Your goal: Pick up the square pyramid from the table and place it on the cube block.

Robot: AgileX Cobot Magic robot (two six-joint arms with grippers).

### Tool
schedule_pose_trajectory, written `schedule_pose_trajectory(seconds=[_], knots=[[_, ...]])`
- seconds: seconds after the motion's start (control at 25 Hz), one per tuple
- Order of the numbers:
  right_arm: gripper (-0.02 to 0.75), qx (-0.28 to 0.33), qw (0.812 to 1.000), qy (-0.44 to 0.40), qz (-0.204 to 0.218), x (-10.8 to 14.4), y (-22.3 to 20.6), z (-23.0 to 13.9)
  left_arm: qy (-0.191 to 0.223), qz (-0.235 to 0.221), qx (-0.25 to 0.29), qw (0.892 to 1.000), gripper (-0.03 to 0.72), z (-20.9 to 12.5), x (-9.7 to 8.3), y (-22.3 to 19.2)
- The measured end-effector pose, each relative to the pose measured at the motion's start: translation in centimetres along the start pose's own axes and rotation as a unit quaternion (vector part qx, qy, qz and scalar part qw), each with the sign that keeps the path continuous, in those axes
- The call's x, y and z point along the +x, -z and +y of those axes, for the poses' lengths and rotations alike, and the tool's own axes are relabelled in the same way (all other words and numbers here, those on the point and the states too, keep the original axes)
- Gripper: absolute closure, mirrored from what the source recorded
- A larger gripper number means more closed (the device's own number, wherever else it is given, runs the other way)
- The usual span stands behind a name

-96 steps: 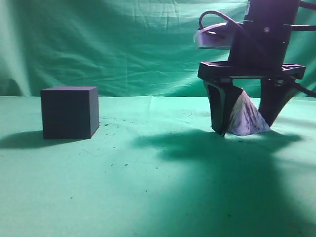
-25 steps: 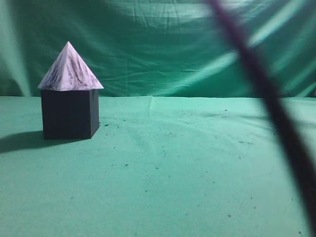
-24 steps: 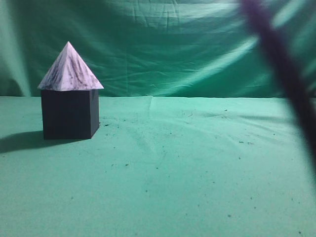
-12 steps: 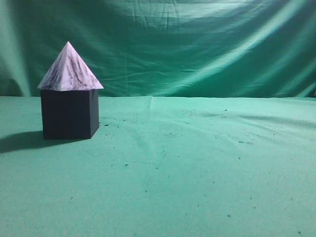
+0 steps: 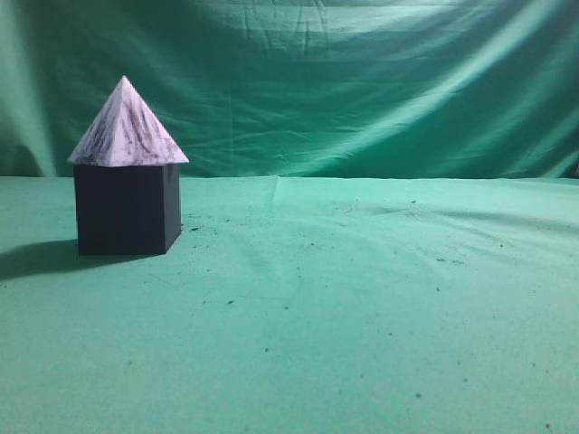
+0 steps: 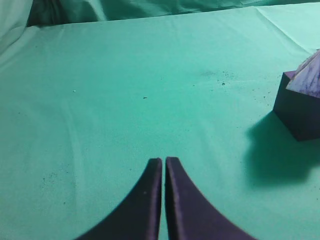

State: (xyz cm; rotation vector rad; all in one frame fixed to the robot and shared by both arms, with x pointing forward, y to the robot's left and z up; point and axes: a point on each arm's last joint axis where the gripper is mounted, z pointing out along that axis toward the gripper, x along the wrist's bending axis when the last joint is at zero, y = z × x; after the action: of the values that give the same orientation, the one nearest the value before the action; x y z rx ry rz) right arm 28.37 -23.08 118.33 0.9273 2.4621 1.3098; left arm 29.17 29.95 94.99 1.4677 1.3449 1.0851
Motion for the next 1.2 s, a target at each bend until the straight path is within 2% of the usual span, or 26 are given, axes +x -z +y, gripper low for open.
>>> schedule_pose_trajectory(seconds=[0.16,0.32,0.56,0.64,0.72,0.92,1.04,1.2], knots=[[0.738,-0.042,0.999,0.001,0.007,-0.1,2.3,-3.8,0.0,0.0,0.0,1.0,0.688,0.0,0.0,0.0],[0.738,-0.077,0.997,0.007,0.005,-0.3,4.2,-6.0,0.0,0.0,0.0,1.0,0.688,0.0,0.0,0.0],[0.738,-0.117,0.99,0.039,-0.06,-1.7,2.6,-7.1,0.0,0.0,0.0,1.0,0.688,0.0,0.0,0.0],[0.738,-0.148,0.985,0.038,-0.081,-1.9,1.7,-7.4,0.0,0.0,0.0,1.0,0.688,0.0,0.0,0.0],[0.738,-0.185,0.976,0.029,-0.112,-2.3,0.6,-8.1,0.0,0.0,0.0,1.0,0.688,0.0,0.0,0.0],[0.738,-0.274,0.937,-0.006,-0.218,-3.5,-2.0,-10.6,0.0,0.0,0.0,1.0,0.688,0.0,0.0,0.0],[0.738,-0.288,0.917,-0.033,-0.275,-4.3,-3.6,-13.0,0.0,0.0,0.0,1.0,0.688,0.0,0.0,0.0],[0.738,-0.26,0.901,-0.07,-0.341,-5.4,-5.9,-16.3,0.0,0.0,0.0,1.0,0.688,0.0,0.0,0.0]])
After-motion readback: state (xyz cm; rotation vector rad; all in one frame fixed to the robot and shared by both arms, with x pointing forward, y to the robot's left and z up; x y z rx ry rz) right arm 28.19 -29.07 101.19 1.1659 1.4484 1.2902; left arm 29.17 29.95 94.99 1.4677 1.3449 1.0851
